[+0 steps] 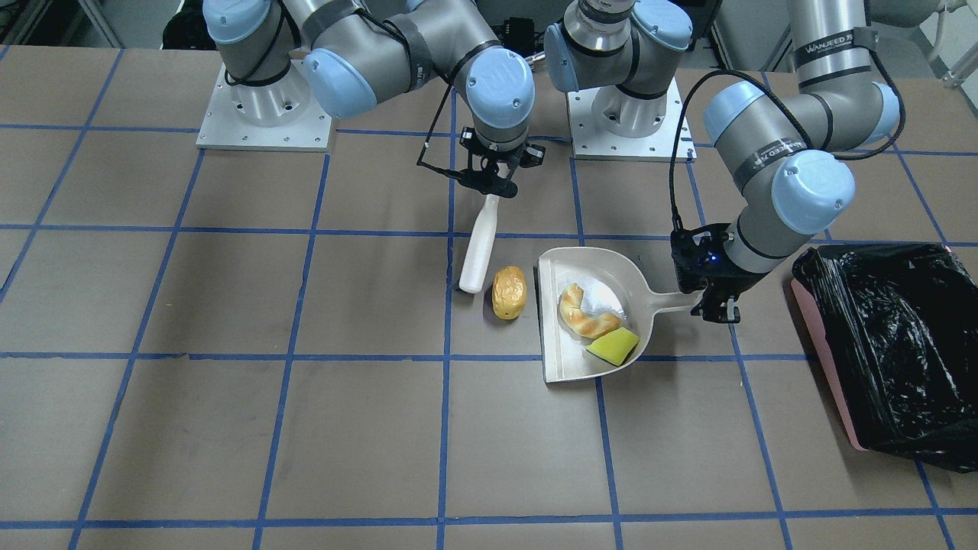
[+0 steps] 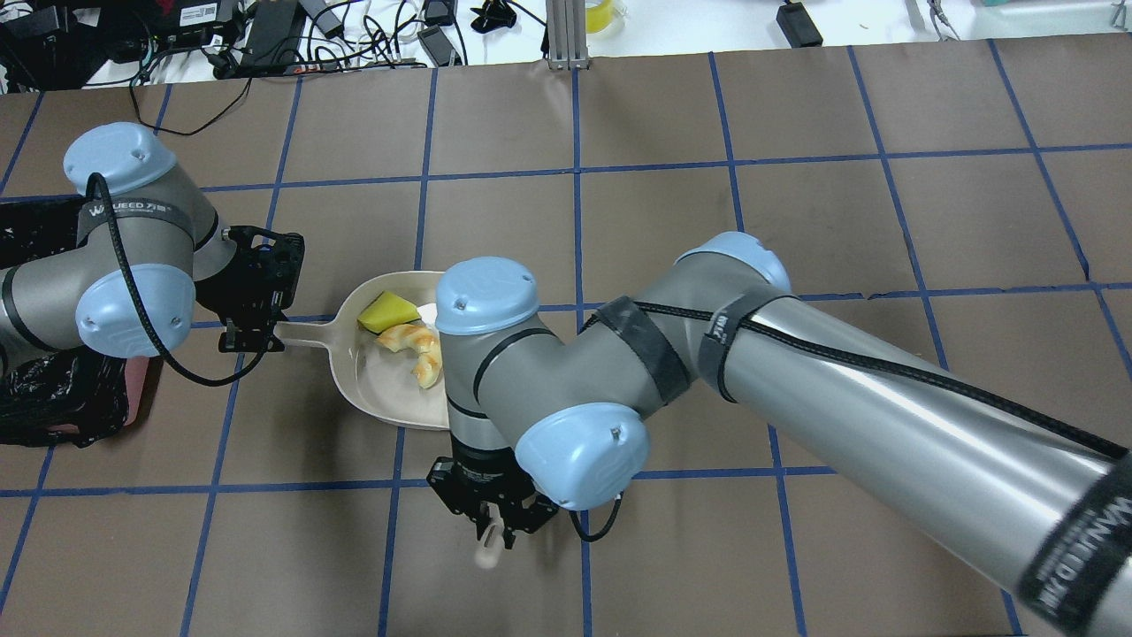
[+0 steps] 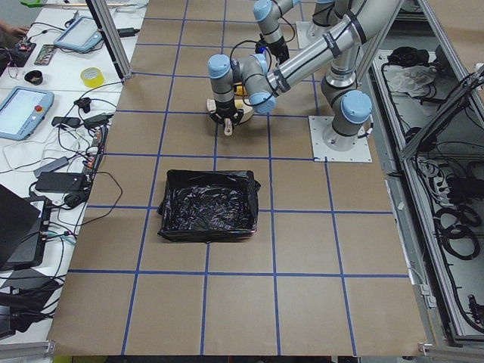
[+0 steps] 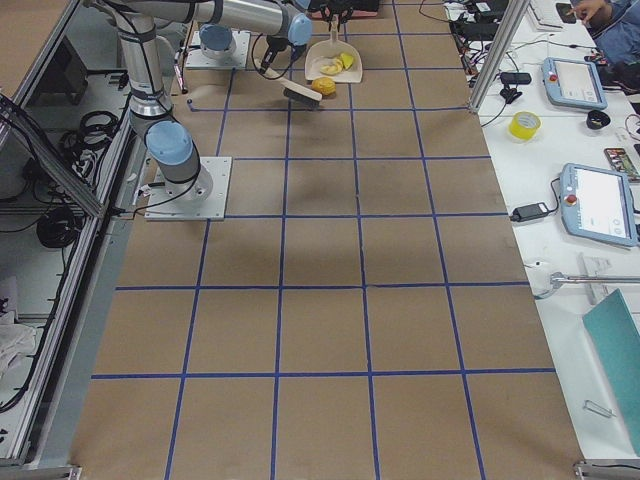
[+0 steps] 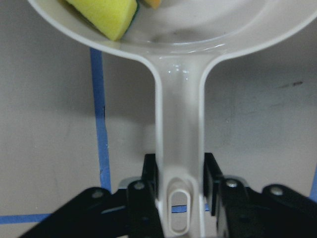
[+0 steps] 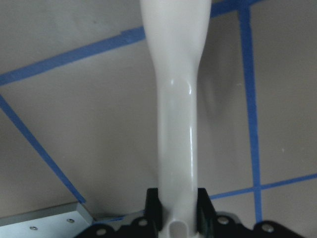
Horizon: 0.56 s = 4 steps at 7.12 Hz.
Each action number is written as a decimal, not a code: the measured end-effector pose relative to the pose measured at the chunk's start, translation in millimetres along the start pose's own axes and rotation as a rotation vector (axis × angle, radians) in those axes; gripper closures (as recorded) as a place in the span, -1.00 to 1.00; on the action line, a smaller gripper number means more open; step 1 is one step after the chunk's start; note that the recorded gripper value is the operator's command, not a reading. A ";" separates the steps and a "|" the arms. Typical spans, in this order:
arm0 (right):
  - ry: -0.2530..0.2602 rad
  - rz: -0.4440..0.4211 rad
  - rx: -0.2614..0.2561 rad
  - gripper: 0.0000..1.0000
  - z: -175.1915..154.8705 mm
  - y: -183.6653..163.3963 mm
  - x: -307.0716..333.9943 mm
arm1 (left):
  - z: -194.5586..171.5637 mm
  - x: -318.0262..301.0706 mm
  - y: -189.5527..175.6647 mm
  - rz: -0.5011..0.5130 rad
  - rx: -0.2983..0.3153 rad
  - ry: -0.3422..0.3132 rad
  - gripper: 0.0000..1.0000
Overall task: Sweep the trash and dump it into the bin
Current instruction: 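Sweep the sponge and croissant into the dustpan with the brush, then sweep the yellow potato toy into the dustpan with the brush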
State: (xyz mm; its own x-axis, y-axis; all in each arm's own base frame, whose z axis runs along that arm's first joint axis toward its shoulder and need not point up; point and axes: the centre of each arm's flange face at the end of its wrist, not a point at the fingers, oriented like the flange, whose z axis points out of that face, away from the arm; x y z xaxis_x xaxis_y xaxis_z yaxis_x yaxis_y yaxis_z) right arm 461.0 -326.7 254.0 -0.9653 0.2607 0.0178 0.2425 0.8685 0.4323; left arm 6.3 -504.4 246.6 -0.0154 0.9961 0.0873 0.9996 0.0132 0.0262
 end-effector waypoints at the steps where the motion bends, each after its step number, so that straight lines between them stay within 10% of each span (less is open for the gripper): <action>1: -0.026 -0.037 0.027 1.00 -5.0 -14.0 -35.7 | 0.7 2.8 -0.7 -0.001 -0.001 0.002 0.82; 4: -0.095 -0.188 0.091 1.00 -22.9 -24.2 -125.4 | 1.2 4.7 -1.2 -0.007 -0.001 0.003 0.82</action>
State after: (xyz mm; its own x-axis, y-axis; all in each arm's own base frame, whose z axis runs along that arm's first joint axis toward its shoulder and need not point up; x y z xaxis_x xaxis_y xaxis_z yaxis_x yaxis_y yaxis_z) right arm 573.9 -390.0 262.0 -0.9818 0.1251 -0.1426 0.0708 0.9390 0.3365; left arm 5.1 -499.6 245.8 -0.0224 0.9956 0.0905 0.9994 0.0200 0.0274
